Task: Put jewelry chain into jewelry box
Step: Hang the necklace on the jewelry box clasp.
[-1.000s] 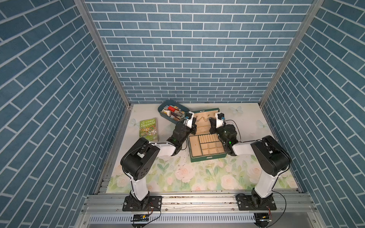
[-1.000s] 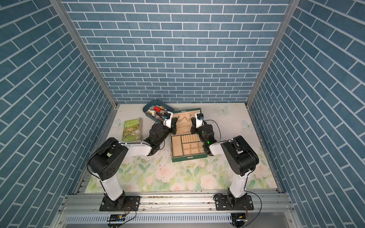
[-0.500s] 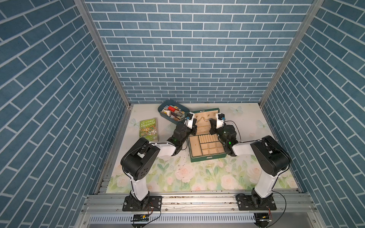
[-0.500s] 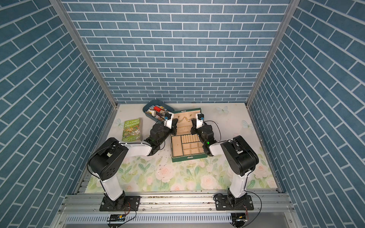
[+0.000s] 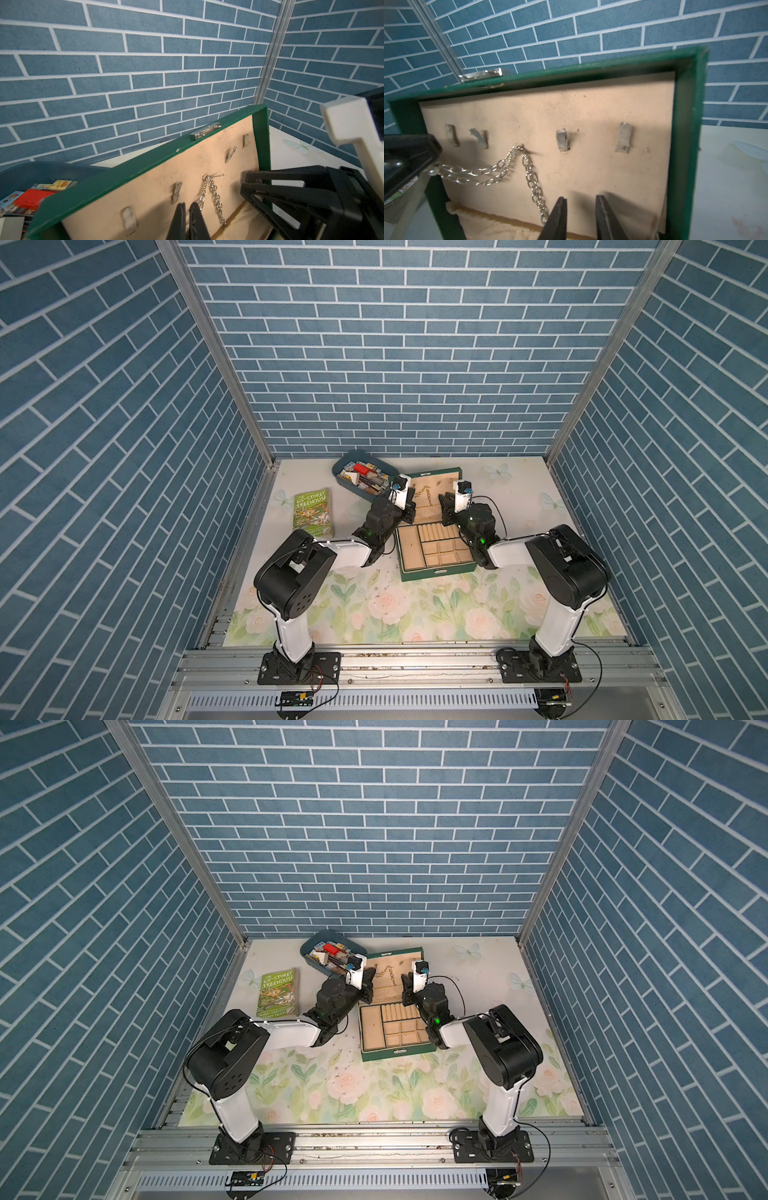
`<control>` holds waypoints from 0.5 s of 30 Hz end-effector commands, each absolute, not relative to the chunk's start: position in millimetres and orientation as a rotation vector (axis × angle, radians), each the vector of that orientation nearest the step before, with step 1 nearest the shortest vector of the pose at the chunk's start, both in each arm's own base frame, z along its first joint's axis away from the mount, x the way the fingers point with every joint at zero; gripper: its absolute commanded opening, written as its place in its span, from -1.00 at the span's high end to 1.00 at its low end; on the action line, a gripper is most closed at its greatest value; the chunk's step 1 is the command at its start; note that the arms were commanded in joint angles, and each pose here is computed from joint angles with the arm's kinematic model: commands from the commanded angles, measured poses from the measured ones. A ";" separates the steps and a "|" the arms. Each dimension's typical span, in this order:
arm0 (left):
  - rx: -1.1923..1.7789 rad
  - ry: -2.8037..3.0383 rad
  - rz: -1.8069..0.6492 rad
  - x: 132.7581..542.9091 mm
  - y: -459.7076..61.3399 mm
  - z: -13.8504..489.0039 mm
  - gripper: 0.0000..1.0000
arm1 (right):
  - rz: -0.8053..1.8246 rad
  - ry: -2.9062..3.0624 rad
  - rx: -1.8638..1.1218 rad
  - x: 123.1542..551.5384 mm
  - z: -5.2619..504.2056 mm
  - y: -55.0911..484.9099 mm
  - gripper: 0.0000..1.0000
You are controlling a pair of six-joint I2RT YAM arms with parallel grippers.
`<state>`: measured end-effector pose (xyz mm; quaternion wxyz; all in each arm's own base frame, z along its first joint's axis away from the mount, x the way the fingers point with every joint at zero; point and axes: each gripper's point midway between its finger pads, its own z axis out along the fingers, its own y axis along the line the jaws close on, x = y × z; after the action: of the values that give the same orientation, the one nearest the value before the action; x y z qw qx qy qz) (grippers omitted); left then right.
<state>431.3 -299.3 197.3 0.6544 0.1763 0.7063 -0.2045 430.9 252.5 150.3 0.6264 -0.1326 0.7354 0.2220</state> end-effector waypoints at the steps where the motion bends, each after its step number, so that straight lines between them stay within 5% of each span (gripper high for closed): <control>1: 0.408 1.607 -0.467 434.0 -305.9 194.7 1.00 | 0.507 1.700 -0.274 430.4 149.8 248.9 0.40; 15: 0.446 1.637 -0.531 425.7 -324.9 185.5 1.00 | 0.506 1.664 -0.227 407.5 176.1 229.1 0.18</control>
<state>430.5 -315.5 187.6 0.6379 0.1884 0.7144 -0.2171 411.4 235.7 164.2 0.6320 -0.1173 0.7339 0.2194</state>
